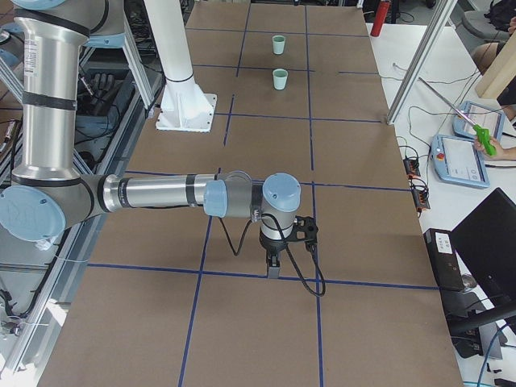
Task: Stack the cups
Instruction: 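Reach the left gripper down toward the outer pale green cup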
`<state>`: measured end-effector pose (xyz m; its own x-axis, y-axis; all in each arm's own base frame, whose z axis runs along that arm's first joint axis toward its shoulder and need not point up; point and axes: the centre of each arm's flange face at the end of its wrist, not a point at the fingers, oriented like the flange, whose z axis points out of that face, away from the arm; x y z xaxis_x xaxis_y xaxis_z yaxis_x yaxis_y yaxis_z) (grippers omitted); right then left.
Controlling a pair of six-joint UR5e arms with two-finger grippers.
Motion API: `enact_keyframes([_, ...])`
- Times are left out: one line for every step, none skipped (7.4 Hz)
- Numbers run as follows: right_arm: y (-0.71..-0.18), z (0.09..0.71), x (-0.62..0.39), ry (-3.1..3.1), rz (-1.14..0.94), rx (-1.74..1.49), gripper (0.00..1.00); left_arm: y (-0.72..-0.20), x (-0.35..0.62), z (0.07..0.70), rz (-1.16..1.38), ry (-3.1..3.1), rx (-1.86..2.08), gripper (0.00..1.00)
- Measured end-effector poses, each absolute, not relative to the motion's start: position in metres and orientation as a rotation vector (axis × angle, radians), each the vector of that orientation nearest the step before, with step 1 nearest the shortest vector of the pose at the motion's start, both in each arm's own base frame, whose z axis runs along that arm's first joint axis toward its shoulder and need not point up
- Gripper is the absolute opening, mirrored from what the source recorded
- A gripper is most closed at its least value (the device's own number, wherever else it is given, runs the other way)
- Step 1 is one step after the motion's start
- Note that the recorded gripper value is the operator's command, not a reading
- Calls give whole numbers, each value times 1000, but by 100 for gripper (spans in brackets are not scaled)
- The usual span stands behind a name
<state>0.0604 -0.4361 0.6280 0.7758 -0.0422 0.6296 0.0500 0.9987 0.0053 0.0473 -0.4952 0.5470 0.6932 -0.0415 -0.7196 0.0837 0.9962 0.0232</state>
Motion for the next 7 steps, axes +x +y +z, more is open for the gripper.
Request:
enact_keyframes([-436,628,60,-681,-50,-13,100,-478,74,557,-63,818,47,100])
enact_keyframes([-436,628,60,-681,-50,-13,100,-460,95,569,-80,844,44,100])
enact_keyframes([-436,628,60,-681,-50,-13,100,-445,118,577,-107,871,31,100])
enact_keyframes([-436,628,60,-681,-49,-13,100,-434,140,585,-128,883,14,100])
enact_keyframes([-436,628,60,-681,-50,-13,100,-427,158,594,-137,884,0,100])
enact_keyframes([-436,628,60,-681,-50,-12,100,-423,169,602,-136,883,-9,100])
enact_keyframes([-436,628,60,-681,-50,-12,100,-420,177,606,-128,881,-15,100])
